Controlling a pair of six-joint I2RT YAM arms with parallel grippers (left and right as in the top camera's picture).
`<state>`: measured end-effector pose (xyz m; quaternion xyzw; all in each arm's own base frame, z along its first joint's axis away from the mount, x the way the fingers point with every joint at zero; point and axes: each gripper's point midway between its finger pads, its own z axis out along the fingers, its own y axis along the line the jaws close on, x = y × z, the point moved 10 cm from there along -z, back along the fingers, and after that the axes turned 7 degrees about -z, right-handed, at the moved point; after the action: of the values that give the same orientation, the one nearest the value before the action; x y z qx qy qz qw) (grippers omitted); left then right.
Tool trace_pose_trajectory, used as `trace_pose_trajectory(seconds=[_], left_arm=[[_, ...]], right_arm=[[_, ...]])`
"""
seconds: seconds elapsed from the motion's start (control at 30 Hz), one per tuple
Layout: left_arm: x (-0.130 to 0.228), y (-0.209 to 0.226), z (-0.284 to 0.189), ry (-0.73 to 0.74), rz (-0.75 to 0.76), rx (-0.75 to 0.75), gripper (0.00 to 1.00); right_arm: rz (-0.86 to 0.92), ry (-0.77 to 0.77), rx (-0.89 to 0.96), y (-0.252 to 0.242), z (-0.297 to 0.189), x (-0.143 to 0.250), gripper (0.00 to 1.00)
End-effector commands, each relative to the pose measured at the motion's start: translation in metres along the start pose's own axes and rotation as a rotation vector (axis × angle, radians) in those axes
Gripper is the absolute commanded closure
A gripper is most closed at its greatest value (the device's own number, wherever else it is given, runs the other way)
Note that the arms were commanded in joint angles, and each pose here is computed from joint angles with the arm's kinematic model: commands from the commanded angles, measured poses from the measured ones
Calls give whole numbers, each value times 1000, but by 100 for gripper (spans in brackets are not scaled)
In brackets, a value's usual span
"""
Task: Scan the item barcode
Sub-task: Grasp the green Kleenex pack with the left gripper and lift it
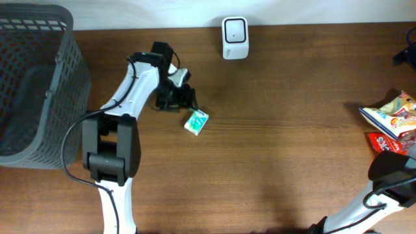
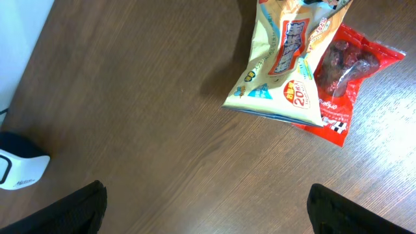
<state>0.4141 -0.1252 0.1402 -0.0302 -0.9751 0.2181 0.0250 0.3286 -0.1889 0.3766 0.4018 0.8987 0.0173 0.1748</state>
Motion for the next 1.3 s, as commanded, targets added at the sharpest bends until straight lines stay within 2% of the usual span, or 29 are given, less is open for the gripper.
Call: trace_pose_trajectory(seconds=[0.0, 0.23, 0.37, 0.47, 0.57, 0.63, 0.77, 0.93, 0.97, 1.1, 1.2, 1.27], left_arm=[[9, -5, 11, 17, 99, 59, 35], [17, 9, 37, 17, 130, 60, 44], [22, 11, 39, 42, 120, 57, 59], [22, 11, 39, 45, 119, 56, 64], [22, 11, 39, 44, 119, 57, 75], [21, 10, 37, 40, 121, 57, 88], [16, 4, 23, 38, 121, 36, 99], [3, -2, -12, -23, 83, -265, 100], [1, -4, -21, -60, 54, -384, 100], [-1, -18, -28, -202, -24, -704, 100], [3, -34, -20, -313, -48, -860, 100], [6, -46, -11, -343, -11, -891, 100]], right_arm=[[-11, 8, -4, 2, 1, 1, 2], [-11, 8, -4, 2, 1, 1, 2], [-11, 8, -4, 2, 1, 1, 2], [-11, 8, -4, 2, 1, 1, 2], [-11, 8, -4, 2, 1, 1, 2], [-11, 8, -4, 2, 1, 1, 2], [-11, 8, -4, 2, 1, 1, 2], [-11, 8, -5, 2, 1, 1, 2], [-11, 8, -4, 2, 1, 1, 2], [-11, 8, -5, 2, 1, 1, 2], [-11, 9, -4, 2, 1, 1, 2], [-11, 9, -5, 2, 1, 1, 2]])
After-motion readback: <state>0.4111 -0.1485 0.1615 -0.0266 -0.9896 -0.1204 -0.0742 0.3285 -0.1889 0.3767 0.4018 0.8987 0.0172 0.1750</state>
